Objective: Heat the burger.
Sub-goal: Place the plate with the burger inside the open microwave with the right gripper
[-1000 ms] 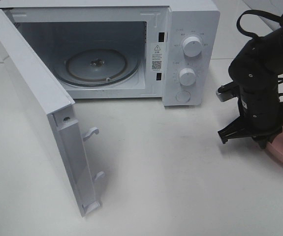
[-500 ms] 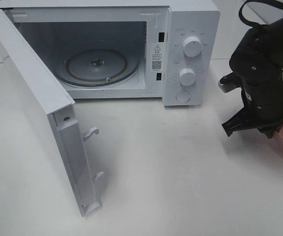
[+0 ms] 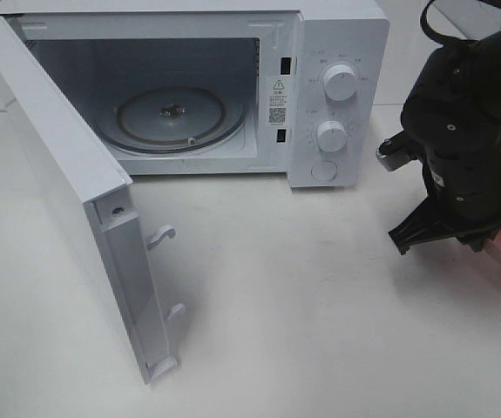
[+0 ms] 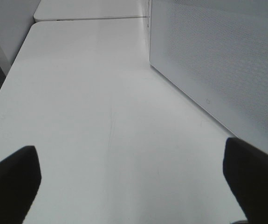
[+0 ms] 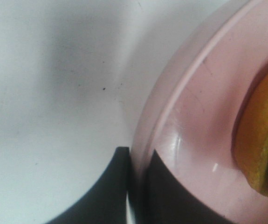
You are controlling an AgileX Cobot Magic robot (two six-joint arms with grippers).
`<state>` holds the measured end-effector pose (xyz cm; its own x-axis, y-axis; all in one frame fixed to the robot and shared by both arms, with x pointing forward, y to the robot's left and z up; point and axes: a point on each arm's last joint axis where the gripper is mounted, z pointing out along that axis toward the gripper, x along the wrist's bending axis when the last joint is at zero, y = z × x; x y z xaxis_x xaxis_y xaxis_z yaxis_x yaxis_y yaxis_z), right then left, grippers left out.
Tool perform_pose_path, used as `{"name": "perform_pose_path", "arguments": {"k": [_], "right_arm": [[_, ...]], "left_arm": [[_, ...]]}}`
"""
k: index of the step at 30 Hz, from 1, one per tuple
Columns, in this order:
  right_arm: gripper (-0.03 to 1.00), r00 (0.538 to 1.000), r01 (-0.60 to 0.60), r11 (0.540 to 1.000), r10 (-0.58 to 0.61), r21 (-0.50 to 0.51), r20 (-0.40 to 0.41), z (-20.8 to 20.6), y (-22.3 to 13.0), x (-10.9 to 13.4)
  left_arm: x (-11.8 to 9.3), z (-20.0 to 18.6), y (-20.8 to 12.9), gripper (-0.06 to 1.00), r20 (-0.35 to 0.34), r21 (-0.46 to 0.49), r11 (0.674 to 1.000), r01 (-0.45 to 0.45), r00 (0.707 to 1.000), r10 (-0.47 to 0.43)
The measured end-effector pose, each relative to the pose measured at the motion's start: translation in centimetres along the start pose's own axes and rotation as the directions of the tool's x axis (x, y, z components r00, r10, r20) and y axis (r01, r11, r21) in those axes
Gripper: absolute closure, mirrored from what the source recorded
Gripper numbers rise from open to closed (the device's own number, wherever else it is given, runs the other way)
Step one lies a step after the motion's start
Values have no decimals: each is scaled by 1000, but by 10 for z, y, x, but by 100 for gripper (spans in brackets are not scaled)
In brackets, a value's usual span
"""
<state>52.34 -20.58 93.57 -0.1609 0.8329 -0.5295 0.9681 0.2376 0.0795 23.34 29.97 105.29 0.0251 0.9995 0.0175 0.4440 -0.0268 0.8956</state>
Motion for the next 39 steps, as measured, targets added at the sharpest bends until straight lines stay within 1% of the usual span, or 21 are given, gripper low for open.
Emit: {"name": "perform_pose_path", "arguments": {"k": [6,8,10,11,14,16,18,24,32,39], "right_arm": [[90,999,37,999,-37,-15,0,-7,-11,6],[90,996,89,996,-89,-25,1,-13,-25,15],[90,995,100,995,-100,-30,1,-14,-27,17],[90,992,125,991,-125,-47,0,-19,-34,21],[90,991,136,989,-136,-59,0,-23,-37,23],[90,983,181,980,-182,-86,3,-31,-48,30],[90,982,191,977,-191,-92,4,-33,-50,31],[90,968,249,956,-251,-158,4,-51,-69,38],[90,951,306,931,-309,-200,18,-63,-89,43],[90,932,361,908,-361,-212,44,-69,-102,47]], "left_arm": [[0,0,0,-5,0,0,1000,0,1000,0],[0,0,0,-5,0,0,1000,0,1000,0],[0,0,0,-5,0,0,1000,0,1000,0],[0,0,0,-5,0,0,1000,0,1000,0],[0,0,0,-5,0,0,1000,0,1000,0],[0,0,0,-5,0,0,1000,0,1000,0],[0,0,0,-5,0,0,1000,0,1000,0],[0,0,0,-5,0,0,1000,0,1000,0],[0,0,0,-5,0,0,1000,0,1000,0],[0,0,0,-5,0,0,1000,0,1000,0]]}}
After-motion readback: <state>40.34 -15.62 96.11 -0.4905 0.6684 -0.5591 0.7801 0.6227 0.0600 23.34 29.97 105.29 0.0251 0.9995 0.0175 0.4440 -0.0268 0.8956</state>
